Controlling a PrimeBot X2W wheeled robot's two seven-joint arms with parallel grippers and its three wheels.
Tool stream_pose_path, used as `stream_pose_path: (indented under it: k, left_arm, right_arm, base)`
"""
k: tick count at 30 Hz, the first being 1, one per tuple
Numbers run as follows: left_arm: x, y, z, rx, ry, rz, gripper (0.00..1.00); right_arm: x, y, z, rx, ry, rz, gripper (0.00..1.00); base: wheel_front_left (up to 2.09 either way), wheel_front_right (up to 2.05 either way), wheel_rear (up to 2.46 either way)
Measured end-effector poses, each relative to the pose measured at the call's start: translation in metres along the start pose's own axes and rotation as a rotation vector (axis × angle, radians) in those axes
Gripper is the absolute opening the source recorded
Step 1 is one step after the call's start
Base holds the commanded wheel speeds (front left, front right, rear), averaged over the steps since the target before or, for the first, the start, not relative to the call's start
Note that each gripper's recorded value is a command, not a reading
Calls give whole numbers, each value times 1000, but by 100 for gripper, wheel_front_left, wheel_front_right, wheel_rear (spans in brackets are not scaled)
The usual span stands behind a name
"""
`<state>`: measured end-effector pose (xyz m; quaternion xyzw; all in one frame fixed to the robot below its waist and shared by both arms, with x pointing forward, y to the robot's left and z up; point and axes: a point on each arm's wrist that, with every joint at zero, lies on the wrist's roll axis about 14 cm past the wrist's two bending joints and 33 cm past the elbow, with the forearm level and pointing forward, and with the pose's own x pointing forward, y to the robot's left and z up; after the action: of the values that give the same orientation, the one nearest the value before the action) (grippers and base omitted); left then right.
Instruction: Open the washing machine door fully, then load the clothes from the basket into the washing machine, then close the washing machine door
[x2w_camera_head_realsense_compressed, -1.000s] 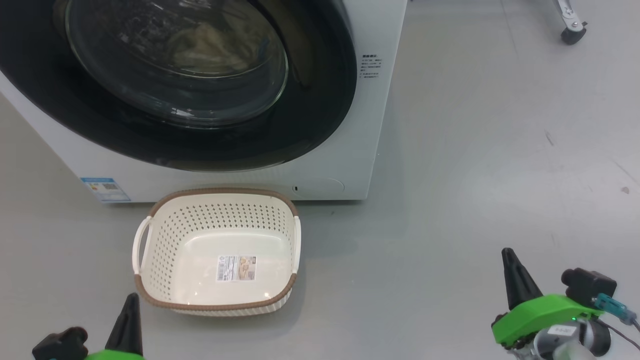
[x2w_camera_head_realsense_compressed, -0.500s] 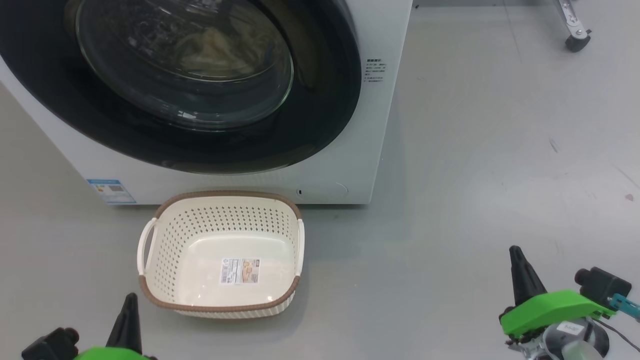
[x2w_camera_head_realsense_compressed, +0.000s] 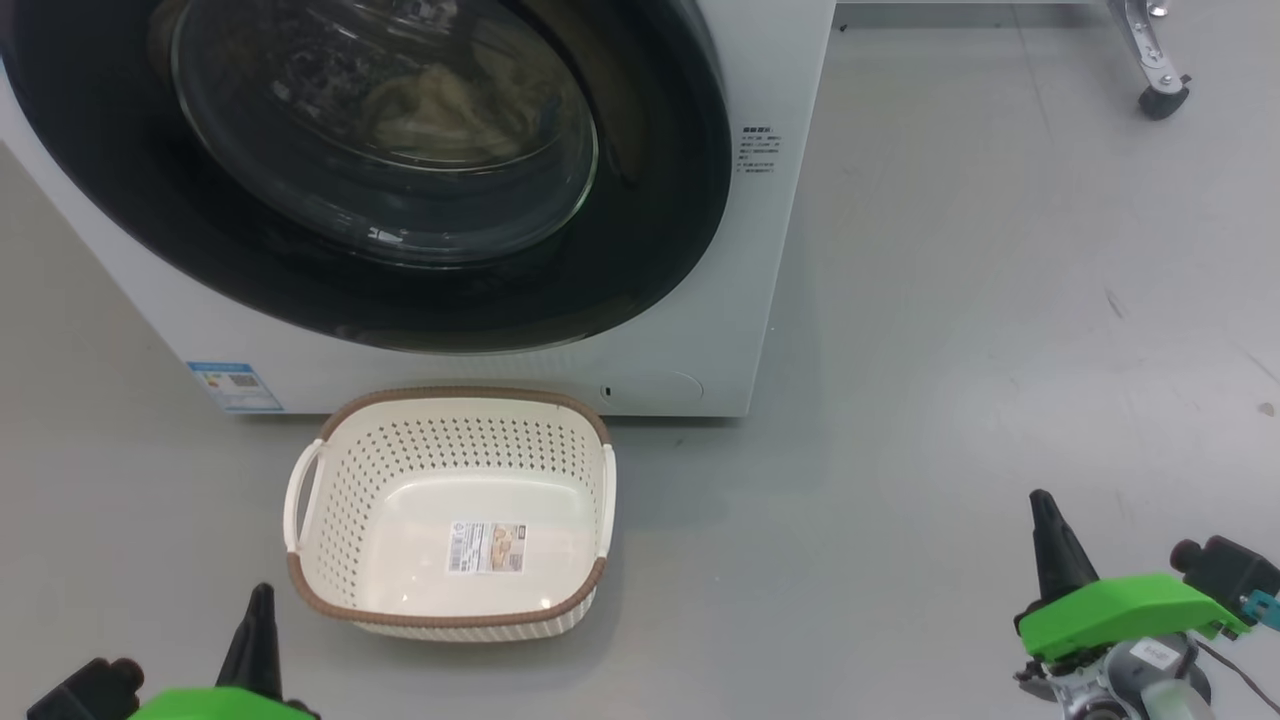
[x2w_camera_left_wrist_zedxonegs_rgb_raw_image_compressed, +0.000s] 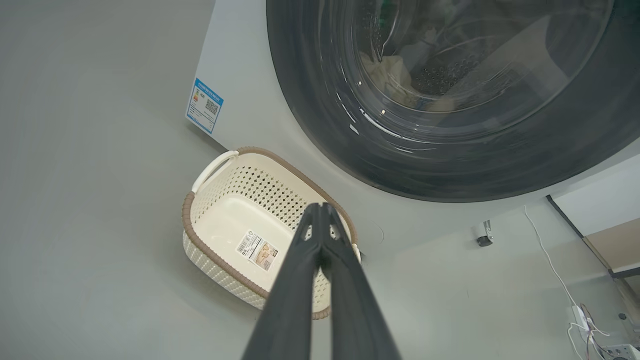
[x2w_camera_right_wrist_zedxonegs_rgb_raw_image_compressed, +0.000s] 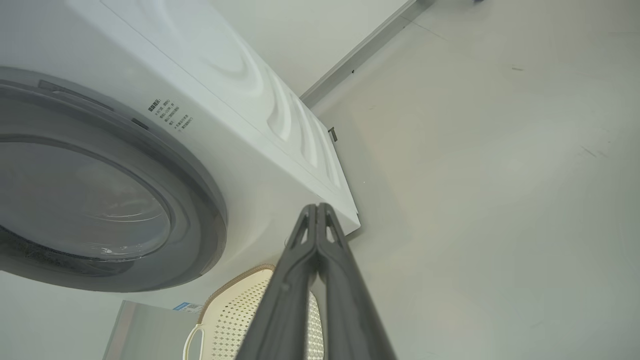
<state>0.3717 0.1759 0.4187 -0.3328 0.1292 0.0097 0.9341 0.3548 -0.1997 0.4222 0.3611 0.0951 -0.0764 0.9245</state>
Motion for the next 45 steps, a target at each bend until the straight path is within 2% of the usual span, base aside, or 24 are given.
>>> stream_pose_path:
  k: [45]
  left_arm:
    - [-6, -10, 24, -487, -56, -21, 0]
  right_arm:
    - [4, 16, 20, 466, -13, 46, 0]
  base:
    - [0, 0, 0]
